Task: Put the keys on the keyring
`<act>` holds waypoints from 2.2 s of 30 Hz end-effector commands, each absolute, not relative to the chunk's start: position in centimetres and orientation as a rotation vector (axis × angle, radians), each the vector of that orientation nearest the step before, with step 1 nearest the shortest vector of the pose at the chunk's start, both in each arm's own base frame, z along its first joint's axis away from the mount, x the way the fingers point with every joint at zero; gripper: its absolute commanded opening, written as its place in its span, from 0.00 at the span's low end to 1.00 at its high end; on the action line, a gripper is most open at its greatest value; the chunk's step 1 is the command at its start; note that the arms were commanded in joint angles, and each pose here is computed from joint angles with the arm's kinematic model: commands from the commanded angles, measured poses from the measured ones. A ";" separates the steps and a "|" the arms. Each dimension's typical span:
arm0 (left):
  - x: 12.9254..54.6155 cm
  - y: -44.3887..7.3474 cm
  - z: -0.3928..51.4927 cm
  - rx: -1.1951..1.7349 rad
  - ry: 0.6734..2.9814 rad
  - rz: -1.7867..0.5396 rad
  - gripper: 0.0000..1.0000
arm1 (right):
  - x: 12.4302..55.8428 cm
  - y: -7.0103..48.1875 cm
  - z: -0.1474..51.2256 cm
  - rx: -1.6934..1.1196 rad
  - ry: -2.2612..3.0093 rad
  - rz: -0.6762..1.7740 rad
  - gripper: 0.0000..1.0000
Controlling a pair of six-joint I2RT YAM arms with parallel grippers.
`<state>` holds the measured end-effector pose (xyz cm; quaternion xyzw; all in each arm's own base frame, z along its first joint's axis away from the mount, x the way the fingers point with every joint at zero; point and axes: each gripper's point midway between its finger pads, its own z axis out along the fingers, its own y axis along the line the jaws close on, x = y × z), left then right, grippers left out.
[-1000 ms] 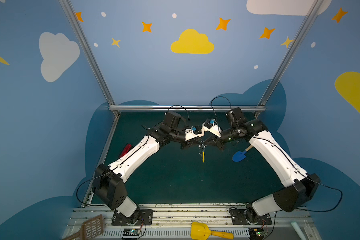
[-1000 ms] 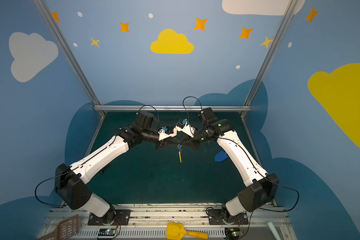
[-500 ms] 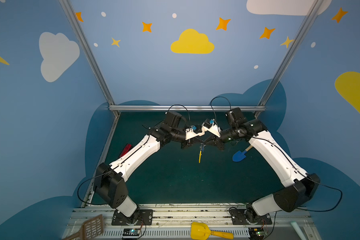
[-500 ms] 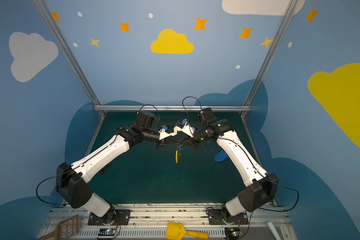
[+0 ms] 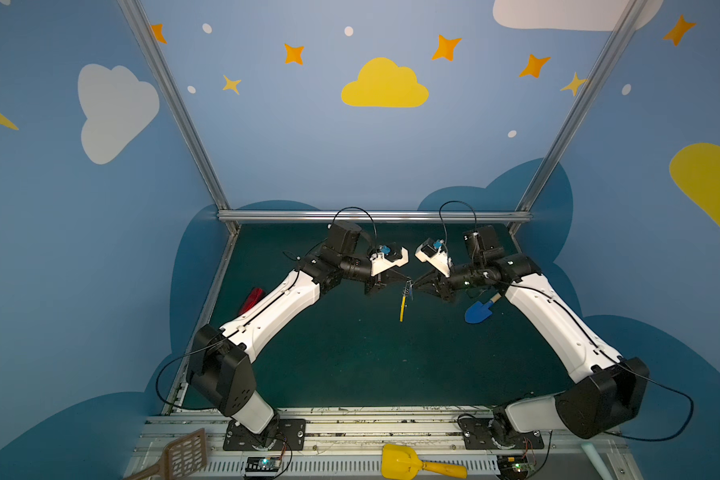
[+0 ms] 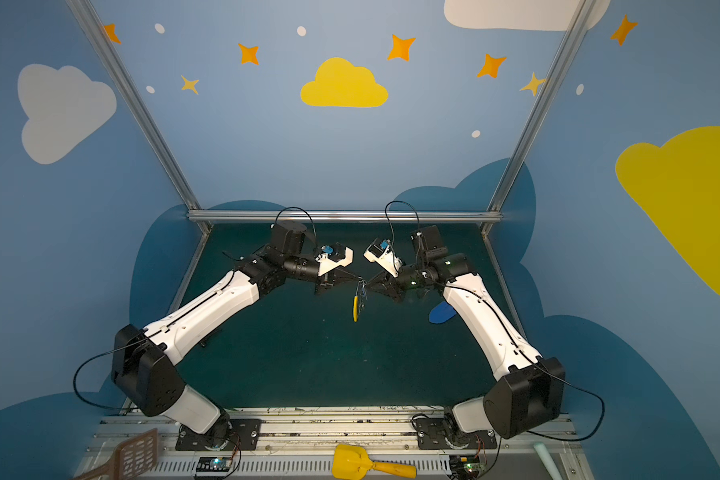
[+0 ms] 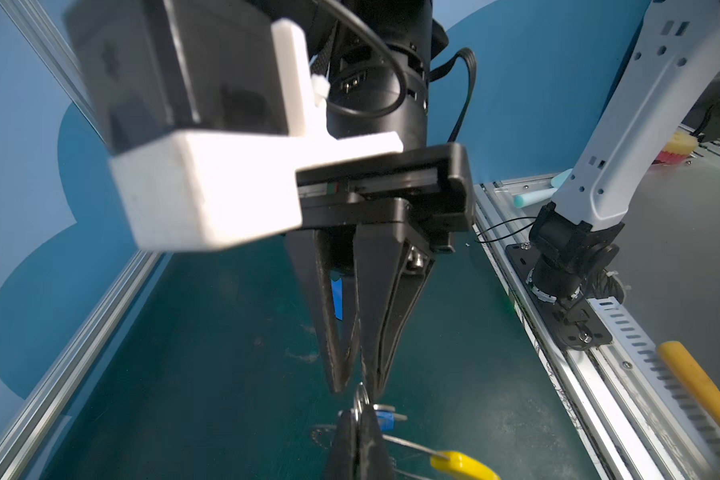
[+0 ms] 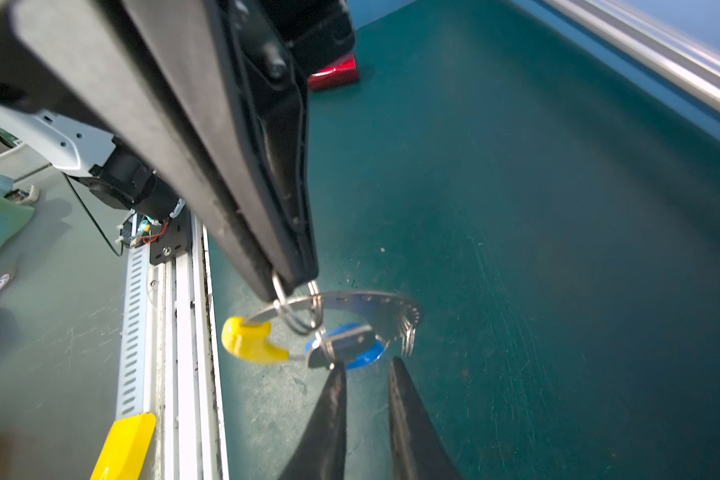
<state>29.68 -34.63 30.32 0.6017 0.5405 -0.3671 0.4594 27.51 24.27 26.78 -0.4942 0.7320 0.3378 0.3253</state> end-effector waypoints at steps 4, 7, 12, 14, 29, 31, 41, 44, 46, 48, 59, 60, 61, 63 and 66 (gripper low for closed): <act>29.7 -34.5 32.6 1.404 1.250 -0.947 0.04 | 26.5 24.8 30.5 -1.269 1.719 0.959 0.26; 29.7 -34.5 32.9 1.382 1.227 -0.974 0.04 | 26.5 24.8 31.2 -1.263 1.667 0.939 0.30; 29.4 -34.7 33.2 1.365 1.195 -1.007 0.04 | 27.0 24.9 31.5 -1.256 1.656 0.933 0.32; 29.3 -34.8 33.3 1.367 1.183 -1.017 0.04 | 27.2 24.9 31.4 -1.255 1.659 0.936 0.31; 29.3 -34.9 33.1 1.374 1.176 -1.027 0.04 | 26.7 25.2 31.6 -1.295 1.615 0.953 0.00; 29.4 -35.0 33.1 1.377 1.182 -1.024 0.04 | 26.6 25.1 31.5 -1.303 1.622 0.954 0.00; 30.4 -34.6 30.6 1.507 1.304 -0.896 0.27 | 26.6 24.2 30.0 -1.368 1.801 0.908 0.00; 30.5 -34.7 30.2 1.536 1.310 -0.887 0.27 | 26.5 24.0 29.7 -1.384 1.849 0.910 0.00; 30.5 -34.9 29.9 1.547 1.321 -0.886 0.26 | 26.3 24.1 29.7 -1.398 1.865 0.899 0.00; 30.5 -35.1 29.6 1.562 1.331 -0.884 0.27 | 26.2 24.1 29.4 -1.411 1.888 0.887 0.00; 29.8 -36.0 29.0 1.597 1.336 -0.892 0.27 | 25.6 24.5 28.7 -1.473 1.953 0.854 0.00; 29.8 -36.0 29.0 1.598 1.334 -0.893 0.27 | 25.6 24.6 28.6 -1.477 1.952 0.854 0.00; 29.7 -36.1 29.0 1.599 1.332 -0.896 0.26 | 25.6 24.7 28.6 -1.479 1.952 0.852 0.00; 29.6 -36.2 29.0 1.602 1.328 -0.898 0.25 | 25.6 24.8 28.6 -1.484 1.952 0.852 0.00; 29.5 -36.4 29.1 1.602 1.322 -0.909 0.24 | 25.4 24.9 28.5 -1.501 1.947 0.849 0.00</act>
